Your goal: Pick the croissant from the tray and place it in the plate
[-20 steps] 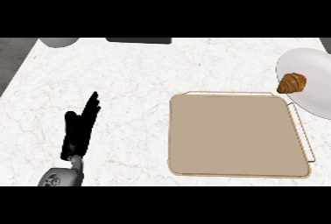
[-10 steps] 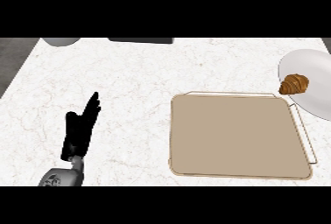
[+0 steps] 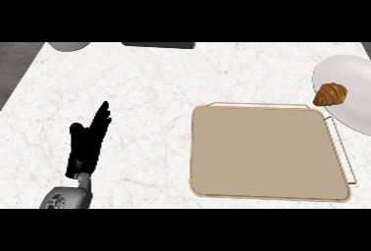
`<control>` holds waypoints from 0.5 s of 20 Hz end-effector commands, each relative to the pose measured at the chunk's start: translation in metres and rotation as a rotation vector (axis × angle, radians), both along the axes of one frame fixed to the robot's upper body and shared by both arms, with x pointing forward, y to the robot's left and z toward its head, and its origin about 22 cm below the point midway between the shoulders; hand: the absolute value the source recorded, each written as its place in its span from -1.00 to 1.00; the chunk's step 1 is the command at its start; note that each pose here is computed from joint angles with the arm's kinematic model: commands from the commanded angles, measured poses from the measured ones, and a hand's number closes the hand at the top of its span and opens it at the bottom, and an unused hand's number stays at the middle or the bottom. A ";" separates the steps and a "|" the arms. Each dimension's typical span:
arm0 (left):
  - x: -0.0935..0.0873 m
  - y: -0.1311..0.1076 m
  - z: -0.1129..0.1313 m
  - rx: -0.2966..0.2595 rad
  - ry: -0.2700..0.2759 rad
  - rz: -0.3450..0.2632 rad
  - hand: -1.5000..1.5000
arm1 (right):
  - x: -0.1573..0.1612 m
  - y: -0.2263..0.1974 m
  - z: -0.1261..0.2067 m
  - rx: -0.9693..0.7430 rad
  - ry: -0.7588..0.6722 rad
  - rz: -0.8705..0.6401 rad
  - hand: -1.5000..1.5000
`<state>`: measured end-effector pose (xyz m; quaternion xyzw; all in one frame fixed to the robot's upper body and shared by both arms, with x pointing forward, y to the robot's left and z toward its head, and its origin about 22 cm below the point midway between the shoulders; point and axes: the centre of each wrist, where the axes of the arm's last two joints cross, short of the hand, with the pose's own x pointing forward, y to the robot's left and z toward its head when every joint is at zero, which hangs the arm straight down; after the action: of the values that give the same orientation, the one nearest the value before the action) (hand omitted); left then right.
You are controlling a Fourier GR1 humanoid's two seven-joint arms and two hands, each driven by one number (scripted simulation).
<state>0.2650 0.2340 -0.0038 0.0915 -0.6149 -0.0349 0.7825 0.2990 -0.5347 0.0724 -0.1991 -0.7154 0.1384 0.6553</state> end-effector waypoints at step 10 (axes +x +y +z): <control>-0.003 -0.005 -0.006 -0.006 0.006 -0.014 0.00 | -0.031 -0.020 -0.010 -0.002 -0.027 -0.044 -1.00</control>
<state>0.2650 0.2315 -0.0041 0.0859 -0.6155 -0.0376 0.7826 0.2798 -0.5473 0.0659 -0.2265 -0.7079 0.1289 0.6565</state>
